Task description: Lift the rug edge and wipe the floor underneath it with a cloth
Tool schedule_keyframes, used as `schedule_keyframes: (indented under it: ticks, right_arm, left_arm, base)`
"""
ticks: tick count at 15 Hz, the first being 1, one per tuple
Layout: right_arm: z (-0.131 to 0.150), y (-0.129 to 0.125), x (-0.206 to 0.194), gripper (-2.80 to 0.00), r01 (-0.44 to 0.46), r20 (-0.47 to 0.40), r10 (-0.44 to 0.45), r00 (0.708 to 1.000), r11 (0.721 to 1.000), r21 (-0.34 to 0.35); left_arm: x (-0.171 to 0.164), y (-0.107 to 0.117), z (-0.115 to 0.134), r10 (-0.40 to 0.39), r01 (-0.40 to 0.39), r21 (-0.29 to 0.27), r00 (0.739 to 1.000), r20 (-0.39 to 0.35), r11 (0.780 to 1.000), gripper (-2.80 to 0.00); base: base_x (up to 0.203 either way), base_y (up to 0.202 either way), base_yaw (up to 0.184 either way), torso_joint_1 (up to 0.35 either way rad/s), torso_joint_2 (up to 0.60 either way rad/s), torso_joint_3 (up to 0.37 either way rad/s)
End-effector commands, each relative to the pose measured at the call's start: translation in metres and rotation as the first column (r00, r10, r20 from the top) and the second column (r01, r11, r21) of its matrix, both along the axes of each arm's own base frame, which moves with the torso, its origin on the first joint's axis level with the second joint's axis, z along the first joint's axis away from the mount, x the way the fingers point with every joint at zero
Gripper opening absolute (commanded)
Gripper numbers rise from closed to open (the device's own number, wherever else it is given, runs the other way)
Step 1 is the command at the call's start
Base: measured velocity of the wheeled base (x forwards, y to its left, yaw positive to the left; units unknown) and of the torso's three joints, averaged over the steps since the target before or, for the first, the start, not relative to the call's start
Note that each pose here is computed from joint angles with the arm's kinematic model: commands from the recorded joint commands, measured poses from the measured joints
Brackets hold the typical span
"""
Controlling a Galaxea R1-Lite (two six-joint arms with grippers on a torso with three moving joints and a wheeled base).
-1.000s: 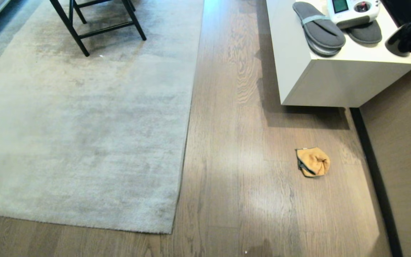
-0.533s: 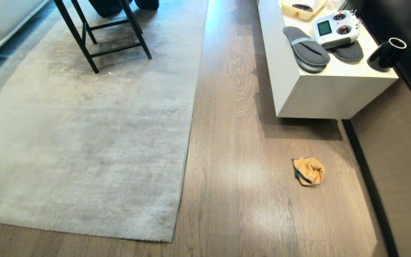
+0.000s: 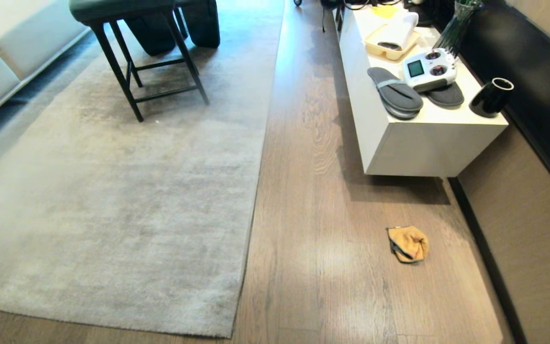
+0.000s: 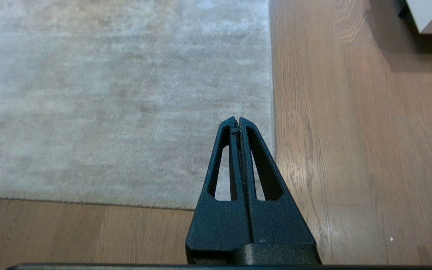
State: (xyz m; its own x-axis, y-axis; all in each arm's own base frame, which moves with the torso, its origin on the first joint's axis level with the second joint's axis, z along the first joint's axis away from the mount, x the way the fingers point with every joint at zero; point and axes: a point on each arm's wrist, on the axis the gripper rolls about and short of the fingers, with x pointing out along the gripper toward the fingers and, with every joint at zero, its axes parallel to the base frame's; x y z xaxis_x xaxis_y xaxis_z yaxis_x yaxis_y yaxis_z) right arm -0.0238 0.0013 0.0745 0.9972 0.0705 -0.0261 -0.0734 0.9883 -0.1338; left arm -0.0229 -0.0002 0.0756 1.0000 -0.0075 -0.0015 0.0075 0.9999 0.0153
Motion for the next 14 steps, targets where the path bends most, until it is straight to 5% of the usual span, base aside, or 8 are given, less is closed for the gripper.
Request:
schedule_keyframes:
  ticks: [1,14]
  right_arm:
    - [0.0000,0.0000,0.0001,-2.80,-0.002,-0.001,0.002,1.000,1.000,-0.002]
    - [0.0000,0.0000,0.0001,-2.80,-0.002,-0.001,0.002,1.000,1.000,-0.001]
  left_arm:
    - [0.0000,0.0000,0.0000,0.000,0.000,0.000,1.000,0.000,1.000,-2.80]
    - [0.0000,0.0000,0.0000,0.000,0.000,0.000,1.000,0.000,1.000,-2.80]
  base:
    - [0.000,0.000,0.000,0.007,0.00,0.209]
    - [0.000,0.000,0.000,0.003,0.00,0.203]
